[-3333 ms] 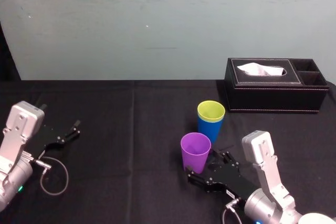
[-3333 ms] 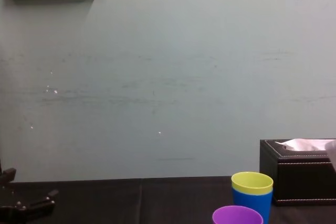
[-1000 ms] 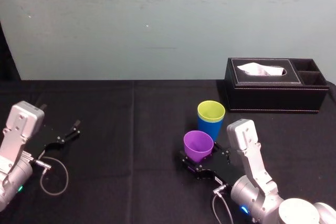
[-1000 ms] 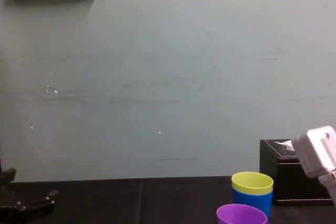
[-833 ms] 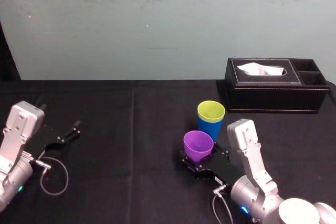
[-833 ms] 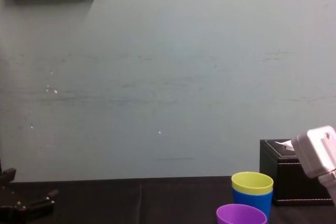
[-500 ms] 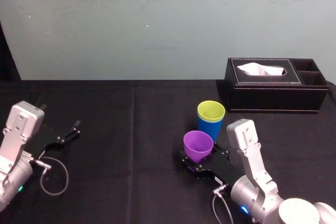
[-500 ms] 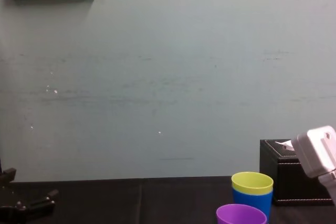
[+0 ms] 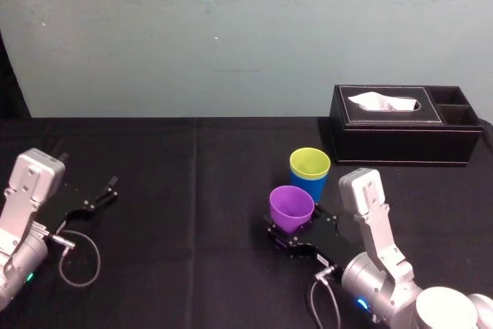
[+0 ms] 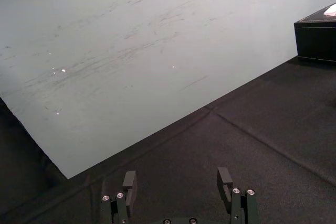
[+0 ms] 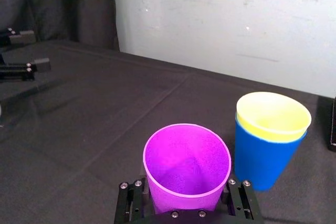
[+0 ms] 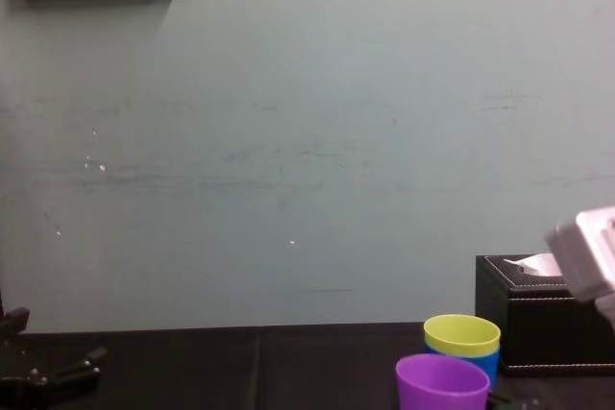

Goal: Stack the three plastic cups sequentially using one hand.

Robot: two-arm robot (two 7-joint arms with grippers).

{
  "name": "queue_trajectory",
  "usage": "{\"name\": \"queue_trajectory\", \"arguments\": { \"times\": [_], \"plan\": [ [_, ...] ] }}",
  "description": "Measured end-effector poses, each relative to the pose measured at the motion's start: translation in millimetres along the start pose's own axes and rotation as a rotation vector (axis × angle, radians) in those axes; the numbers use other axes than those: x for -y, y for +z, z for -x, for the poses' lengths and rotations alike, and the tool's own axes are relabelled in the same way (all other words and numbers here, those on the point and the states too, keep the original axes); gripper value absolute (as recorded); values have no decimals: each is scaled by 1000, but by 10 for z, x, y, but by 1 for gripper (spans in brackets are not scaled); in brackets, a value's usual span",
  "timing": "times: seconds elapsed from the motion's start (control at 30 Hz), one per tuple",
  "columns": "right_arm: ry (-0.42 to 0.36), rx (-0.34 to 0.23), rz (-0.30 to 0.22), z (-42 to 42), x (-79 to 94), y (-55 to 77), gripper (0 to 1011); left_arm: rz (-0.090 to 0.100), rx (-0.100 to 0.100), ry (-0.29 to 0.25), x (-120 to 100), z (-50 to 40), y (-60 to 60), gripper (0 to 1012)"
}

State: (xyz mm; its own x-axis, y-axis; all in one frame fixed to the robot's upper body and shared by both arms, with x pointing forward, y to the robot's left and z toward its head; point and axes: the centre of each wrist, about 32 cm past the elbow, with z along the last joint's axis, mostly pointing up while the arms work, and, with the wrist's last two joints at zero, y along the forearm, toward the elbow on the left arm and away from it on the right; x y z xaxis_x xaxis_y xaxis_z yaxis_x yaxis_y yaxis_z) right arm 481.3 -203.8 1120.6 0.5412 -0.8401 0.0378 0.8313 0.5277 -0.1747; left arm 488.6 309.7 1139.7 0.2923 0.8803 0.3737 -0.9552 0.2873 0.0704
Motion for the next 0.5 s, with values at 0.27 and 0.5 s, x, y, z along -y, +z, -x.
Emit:
{"name": "queue_trajectory", "arguments": {
  "times": [0.27,0.5],
  "plan": [
    [1,20,-13,-45,59,192,724,0,0,0,0,0,0,1000],
    [18,44,-28,-163,91,519,724,0,0,0,0,0,0,1000]
  ]
}}
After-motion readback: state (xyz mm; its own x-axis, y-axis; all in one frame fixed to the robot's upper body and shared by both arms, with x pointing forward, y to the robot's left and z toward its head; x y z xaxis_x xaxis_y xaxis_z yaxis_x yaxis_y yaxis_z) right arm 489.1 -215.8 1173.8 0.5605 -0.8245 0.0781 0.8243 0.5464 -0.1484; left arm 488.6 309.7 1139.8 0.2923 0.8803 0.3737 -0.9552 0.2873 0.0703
